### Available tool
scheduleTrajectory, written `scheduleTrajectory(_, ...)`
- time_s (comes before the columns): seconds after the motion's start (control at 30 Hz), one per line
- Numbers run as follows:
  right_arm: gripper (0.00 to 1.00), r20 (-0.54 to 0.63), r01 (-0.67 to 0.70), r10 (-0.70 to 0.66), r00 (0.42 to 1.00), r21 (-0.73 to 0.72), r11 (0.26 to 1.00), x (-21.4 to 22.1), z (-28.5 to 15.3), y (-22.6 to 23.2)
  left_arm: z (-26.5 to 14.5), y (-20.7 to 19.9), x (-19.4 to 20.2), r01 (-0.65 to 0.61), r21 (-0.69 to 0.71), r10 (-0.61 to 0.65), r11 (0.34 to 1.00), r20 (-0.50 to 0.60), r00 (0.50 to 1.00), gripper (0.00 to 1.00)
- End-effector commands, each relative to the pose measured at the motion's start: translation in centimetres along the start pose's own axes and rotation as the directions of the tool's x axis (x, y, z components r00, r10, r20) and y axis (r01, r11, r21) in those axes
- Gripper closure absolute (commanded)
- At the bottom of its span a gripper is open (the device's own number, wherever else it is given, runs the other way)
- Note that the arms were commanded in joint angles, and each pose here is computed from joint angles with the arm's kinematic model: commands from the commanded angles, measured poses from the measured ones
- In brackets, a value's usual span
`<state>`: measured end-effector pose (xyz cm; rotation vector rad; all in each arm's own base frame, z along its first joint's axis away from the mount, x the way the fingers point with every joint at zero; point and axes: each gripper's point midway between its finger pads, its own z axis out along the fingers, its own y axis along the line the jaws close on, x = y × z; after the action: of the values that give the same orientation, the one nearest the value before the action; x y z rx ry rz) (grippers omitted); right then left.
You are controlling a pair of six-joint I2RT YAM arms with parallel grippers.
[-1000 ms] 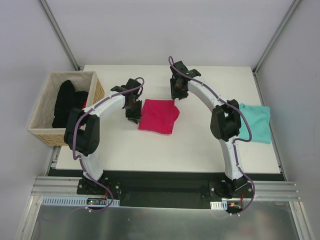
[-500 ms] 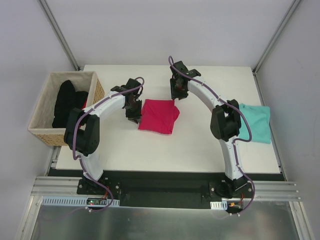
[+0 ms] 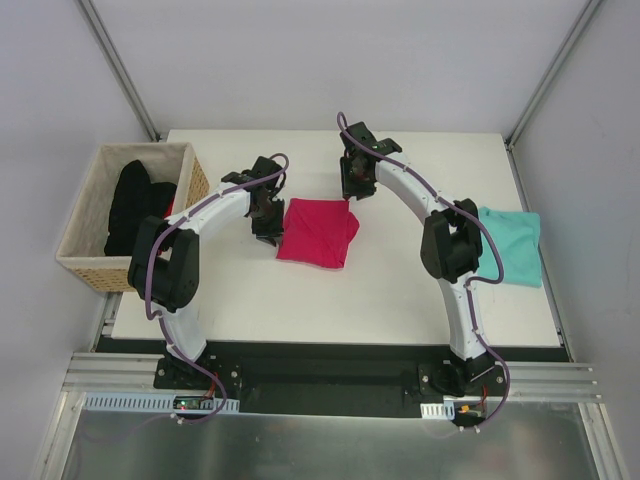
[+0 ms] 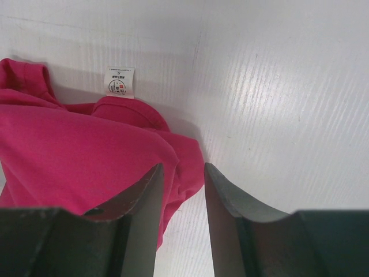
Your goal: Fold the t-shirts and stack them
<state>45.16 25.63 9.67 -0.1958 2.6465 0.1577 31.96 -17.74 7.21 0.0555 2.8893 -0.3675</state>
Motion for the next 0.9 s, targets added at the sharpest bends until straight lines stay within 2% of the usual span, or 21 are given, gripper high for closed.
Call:
scheduleTrajectory(0.0, 0.62, 0.048, -0.018, 0.019, 0.999, -0.026, 1.0, -1.5, -1.8, 0.3, -0.1, -0.1, 0.0, -0.012, 0.0, 0.012, 1.0, 0.004, 1.0, 0.8)
scheduleTrajectory(0.87, 0.63, 0.06, -0.03, 0.031, 0.998, -0.012, 0.999, -2.0, -2.4, -0.5, 1.7, -0.4, -0.5, -0.02, 0.034, 0.021, 0.999, -0.025, 0.999, 0.81)
